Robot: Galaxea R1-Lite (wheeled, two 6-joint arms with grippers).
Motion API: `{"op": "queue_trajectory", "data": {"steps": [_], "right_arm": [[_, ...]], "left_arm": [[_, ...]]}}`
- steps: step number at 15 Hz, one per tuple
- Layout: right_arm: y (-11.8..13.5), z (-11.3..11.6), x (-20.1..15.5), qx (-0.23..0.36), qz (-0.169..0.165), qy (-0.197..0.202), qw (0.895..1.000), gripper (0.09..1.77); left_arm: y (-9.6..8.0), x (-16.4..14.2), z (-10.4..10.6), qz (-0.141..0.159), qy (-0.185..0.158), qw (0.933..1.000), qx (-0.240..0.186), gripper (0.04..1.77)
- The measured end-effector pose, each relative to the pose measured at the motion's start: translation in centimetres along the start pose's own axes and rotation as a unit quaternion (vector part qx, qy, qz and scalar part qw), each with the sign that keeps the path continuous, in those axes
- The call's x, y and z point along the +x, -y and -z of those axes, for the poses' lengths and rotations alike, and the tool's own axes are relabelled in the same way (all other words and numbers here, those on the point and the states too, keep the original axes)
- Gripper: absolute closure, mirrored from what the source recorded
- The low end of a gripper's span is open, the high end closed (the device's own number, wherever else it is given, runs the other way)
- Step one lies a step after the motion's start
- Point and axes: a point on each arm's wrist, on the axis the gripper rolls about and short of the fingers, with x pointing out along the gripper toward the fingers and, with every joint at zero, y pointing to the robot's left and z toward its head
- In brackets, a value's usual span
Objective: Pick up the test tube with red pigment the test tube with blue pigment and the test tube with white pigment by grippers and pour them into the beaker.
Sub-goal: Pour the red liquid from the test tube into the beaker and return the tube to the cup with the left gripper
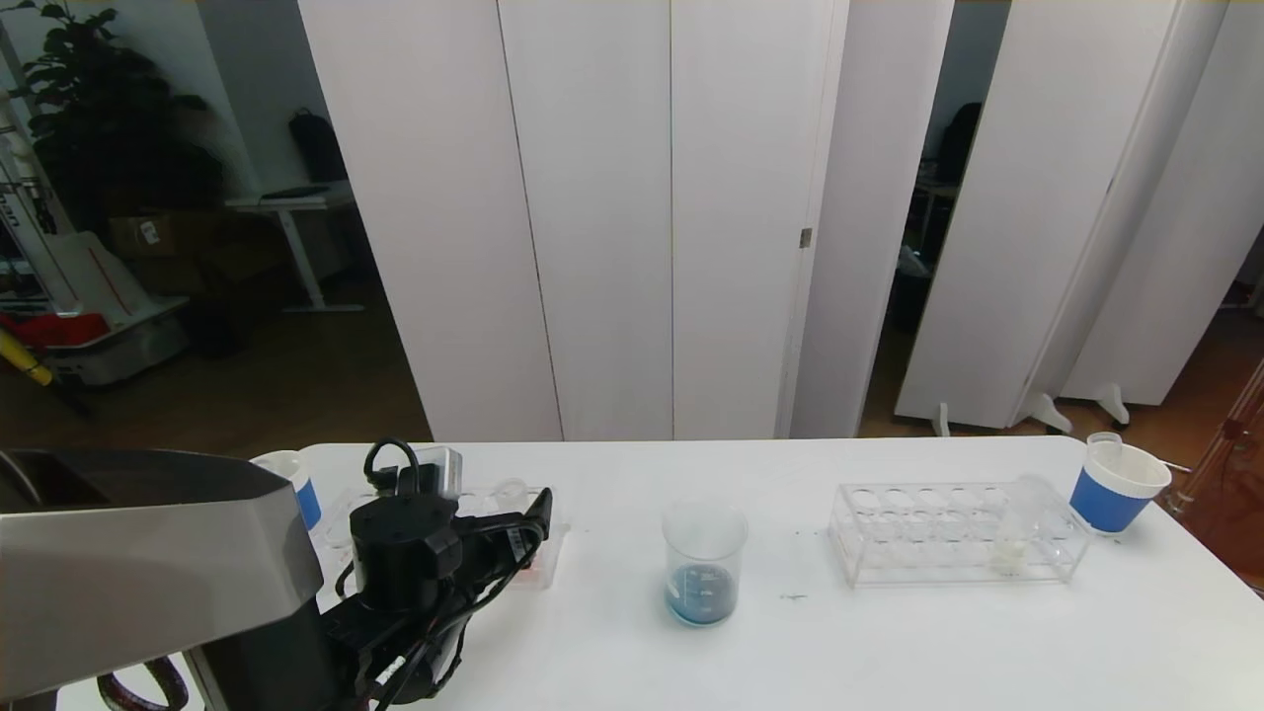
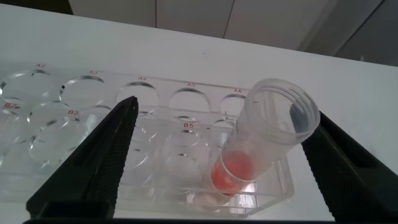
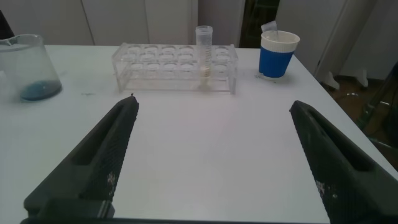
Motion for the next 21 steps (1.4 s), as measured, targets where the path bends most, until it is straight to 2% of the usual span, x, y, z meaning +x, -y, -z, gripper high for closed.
{"op": "queue_trajectory", "data": {"steps": [4, 5, 6, 7, 8, 9, 10, 11, 12, 21], "right_arm": [[0.0, 0.0, 0.0, 0.0, 0.0, 0.0, 1.0, 0.11], [0.0, 0.0, 0.0, 0.0, 0.0, 0.0, 1.0, 0.11], [0.0, 0.0, 0.0, 0.0, 0.0, 0.0, 1.0, 0.11], [0.0, 0.0, 0.0, 0.0, 0.0, 0.0, 1.0, 0.11], [0.0, 0.0, 0.0, 0.0, 0.0, 0.0, 1.0, 0.11], [0.0, 0.0, 0.0, 0.0, 0.0, 0.0, 1.0, 0.11], [0.0, 0.0, 0.0, 0.0, 0.0, 0.0, 1.0, 0.11], [0.0, 0.0, 0.0, 0.0, 0.0, 0.0, 1.0, 0.11], [0.0, 0.0, 0.0, 0.0, 0.0, 0.0, 1.0, 0.11], [0.0, 0.0, 0.0, 0.0, 0.0, 0.0, 1.0, 0.11]], "left_arm": [[0.1, 0.0, -0.2, -0.001, 0.011, 0.9999, 0.001, 0.09], [0.1, 0.0, -0.2, -0.001, 0.011, 0.9999, 0.003, 0.25], [0.2, 0.0, -0.1, 0.002, 0.009, 0.9999, 0.008, 0.54], [0.5, -0.1, 0.1, 0.01, 0.007, 0.9998, 0.016, 0.97], [0.6, -0.1, 0.3, 0.012, 0.006, 0.9996, 0.024, 1.32], [0.7, -0.1, 0.5, 0.011, 0.004, 0.9995, 0.031, 1.4], [0.8, -0.1, 0.7, 0.012, 0.0, 0.9994, 0.033, 1.17], [0.8, -0.2, 1.0, 0.012, -0.009, 0.9992, 0.037, 1.16], [0.8, -0.2, 1.1, 0.012, -0.009, 0.9992, 0.038, 1.24], [1.0, -0.2, 0.6, 0.013, 0.001, 0.9994, 0.031, 1.24]]}}
